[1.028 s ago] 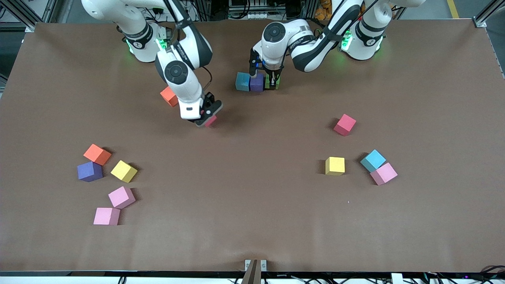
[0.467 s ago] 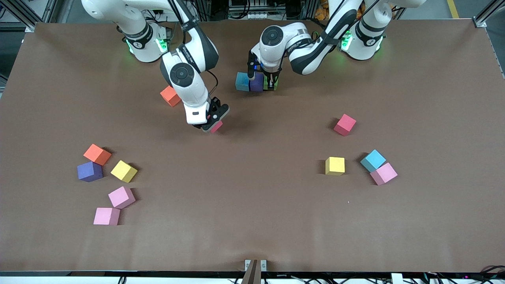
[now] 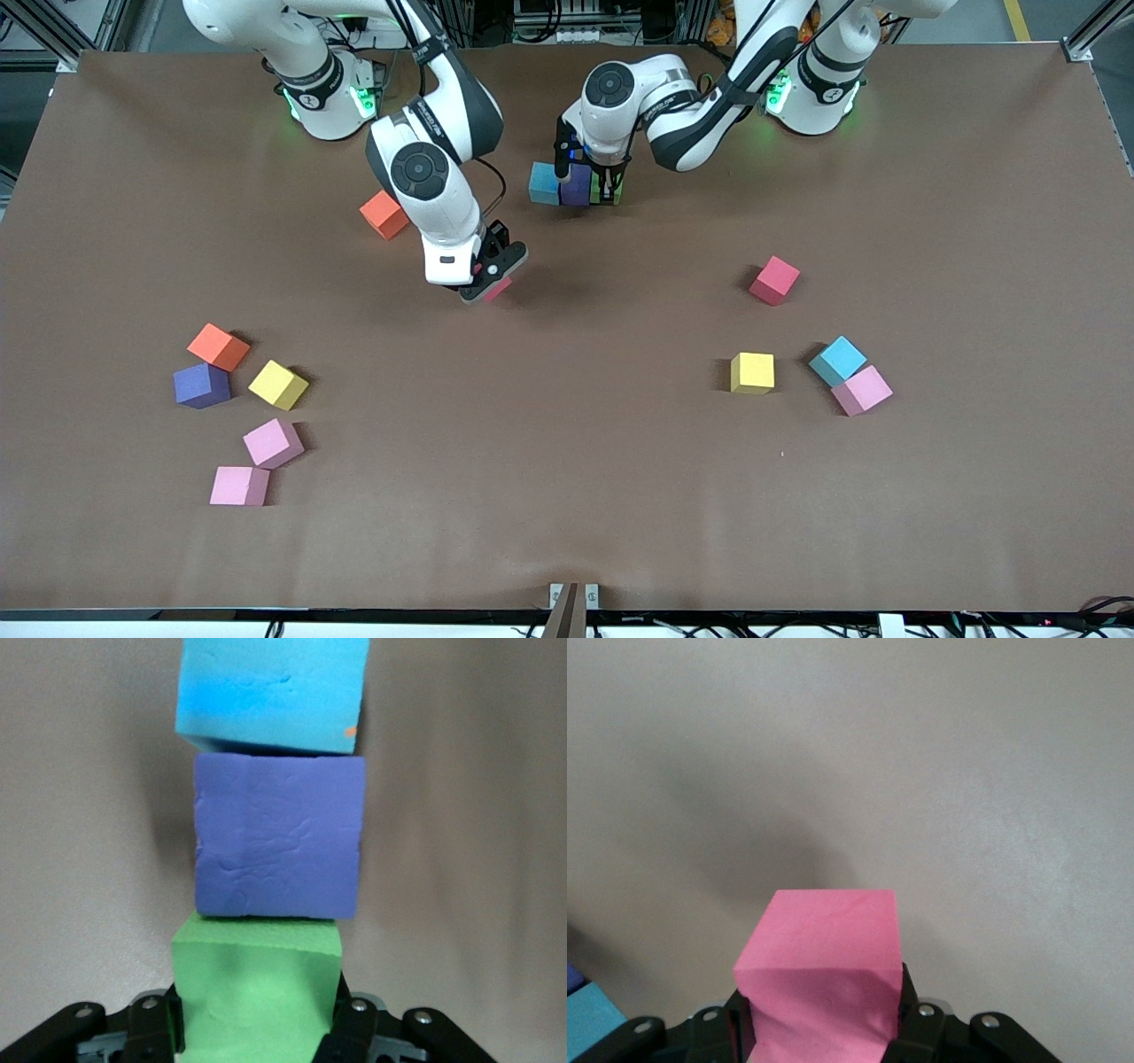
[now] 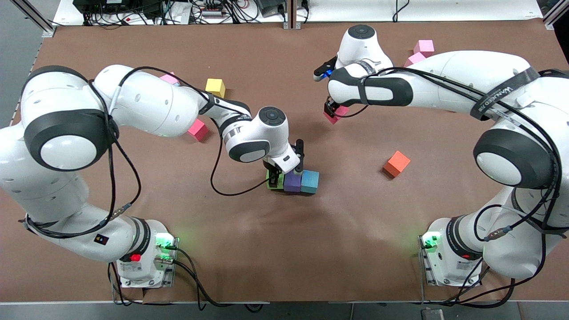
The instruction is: Form number 2 with 11 blocks
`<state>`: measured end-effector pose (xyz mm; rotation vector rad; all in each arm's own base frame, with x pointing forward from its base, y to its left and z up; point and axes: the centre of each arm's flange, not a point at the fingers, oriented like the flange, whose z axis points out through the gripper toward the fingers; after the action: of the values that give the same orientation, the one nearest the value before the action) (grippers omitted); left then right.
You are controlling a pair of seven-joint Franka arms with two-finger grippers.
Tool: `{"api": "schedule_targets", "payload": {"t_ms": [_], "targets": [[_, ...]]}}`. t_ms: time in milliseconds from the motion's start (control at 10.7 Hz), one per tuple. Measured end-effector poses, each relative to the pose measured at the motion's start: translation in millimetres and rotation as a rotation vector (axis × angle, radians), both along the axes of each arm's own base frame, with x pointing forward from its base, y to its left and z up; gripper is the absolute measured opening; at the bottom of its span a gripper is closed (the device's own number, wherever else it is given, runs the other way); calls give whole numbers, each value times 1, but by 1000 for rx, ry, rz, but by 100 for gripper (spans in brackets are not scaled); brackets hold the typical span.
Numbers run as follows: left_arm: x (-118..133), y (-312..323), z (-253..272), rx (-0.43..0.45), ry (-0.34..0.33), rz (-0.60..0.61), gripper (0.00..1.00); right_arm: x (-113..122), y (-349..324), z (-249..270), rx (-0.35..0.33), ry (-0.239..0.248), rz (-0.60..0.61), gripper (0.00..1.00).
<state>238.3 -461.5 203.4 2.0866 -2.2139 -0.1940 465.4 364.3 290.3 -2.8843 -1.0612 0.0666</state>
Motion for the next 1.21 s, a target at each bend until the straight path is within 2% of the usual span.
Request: {"api": "schedule_targets", "payload": {"t_ms": [187, 280, 467, 561, 841, 1215], "targets": [[4, 1, -2, 1, -1, 7, 57, 10, -5, -8, -12, 0, -24, 60], [5, 1, -3, 4, 0, 31, 63, 14, -7, -9, -15, -2, -41, 60], [4, 0, -4, 11, -3, 83, 92, 16, -6, -8, -15, -4, -55, 60], [3, -2, -3, 11, -4, 89, 100, 16, -6, -8, -16, -3, -58, 60], [4, -5, 1, 3, -13, 88, 100, 15, -6, -9, -17, 2, -72, 60], [17, -3, 37, 1, -89, 103, 100, 5, 9, -8, -23, 11, -244, 60]]}}
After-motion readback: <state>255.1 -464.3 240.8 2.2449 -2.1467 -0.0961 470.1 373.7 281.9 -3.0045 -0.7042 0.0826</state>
